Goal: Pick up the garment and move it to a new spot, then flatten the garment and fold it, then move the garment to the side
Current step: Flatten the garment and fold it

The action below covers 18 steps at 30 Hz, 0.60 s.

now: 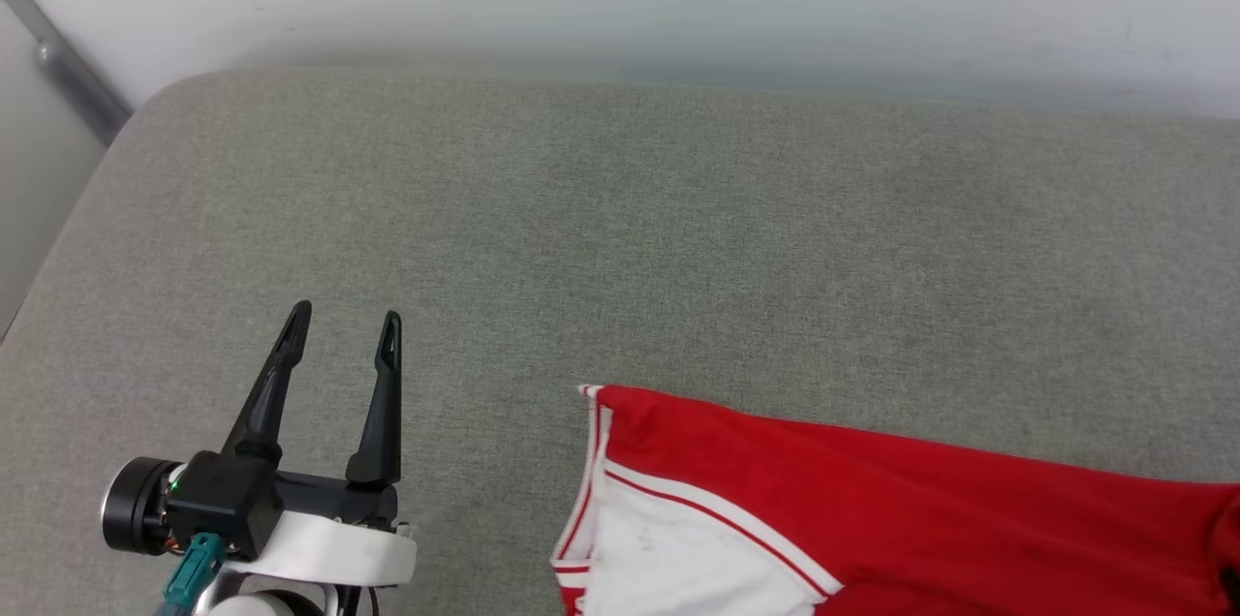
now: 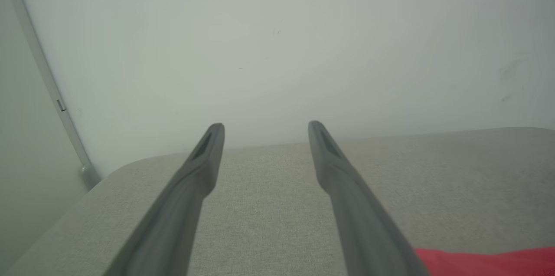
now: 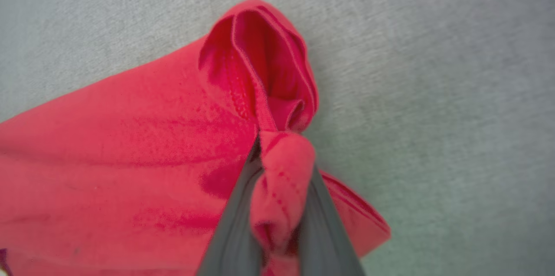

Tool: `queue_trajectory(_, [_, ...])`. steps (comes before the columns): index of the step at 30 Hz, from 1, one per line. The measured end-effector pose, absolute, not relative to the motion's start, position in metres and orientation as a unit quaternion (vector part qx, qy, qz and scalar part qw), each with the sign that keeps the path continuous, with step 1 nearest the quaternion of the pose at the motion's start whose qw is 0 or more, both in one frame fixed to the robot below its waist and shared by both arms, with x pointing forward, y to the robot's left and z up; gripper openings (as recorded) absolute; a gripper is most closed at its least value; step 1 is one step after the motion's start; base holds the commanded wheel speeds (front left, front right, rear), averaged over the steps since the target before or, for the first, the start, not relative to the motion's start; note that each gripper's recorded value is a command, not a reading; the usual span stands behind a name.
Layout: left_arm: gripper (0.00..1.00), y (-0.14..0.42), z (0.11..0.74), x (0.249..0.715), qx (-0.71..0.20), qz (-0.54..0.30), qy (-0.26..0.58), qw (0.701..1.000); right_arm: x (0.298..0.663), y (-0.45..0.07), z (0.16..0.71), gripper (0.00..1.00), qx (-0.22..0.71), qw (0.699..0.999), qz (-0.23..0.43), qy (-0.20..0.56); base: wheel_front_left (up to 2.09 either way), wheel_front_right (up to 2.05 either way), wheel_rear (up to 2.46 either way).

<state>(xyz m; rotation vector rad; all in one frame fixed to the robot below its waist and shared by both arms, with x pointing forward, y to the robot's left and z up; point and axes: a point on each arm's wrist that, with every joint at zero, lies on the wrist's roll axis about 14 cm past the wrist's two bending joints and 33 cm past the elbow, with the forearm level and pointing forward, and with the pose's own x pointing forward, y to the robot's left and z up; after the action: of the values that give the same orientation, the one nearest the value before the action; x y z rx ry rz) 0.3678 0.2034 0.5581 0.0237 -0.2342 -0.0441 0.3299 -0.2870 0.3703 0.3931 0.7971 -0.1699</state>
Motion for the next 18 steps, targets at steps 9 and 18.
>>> queue_trajectory(9, [1.0,0.194,0.561,0.367,0.006,-0.035,-0.123,0.992,0.326,-0.319,0.385,0.0,0.165,0.91,-0.119,0.361,0.0,0.0,0.0])
queue_trajectory(18, [1.0,0.19,0.561,0.354,-0.002,-0.038,-0.123,0.992,0.333,-0.249,0.405,0.0,0.177,0.922,-0.036,0.342,0.0,0.0,0.0])
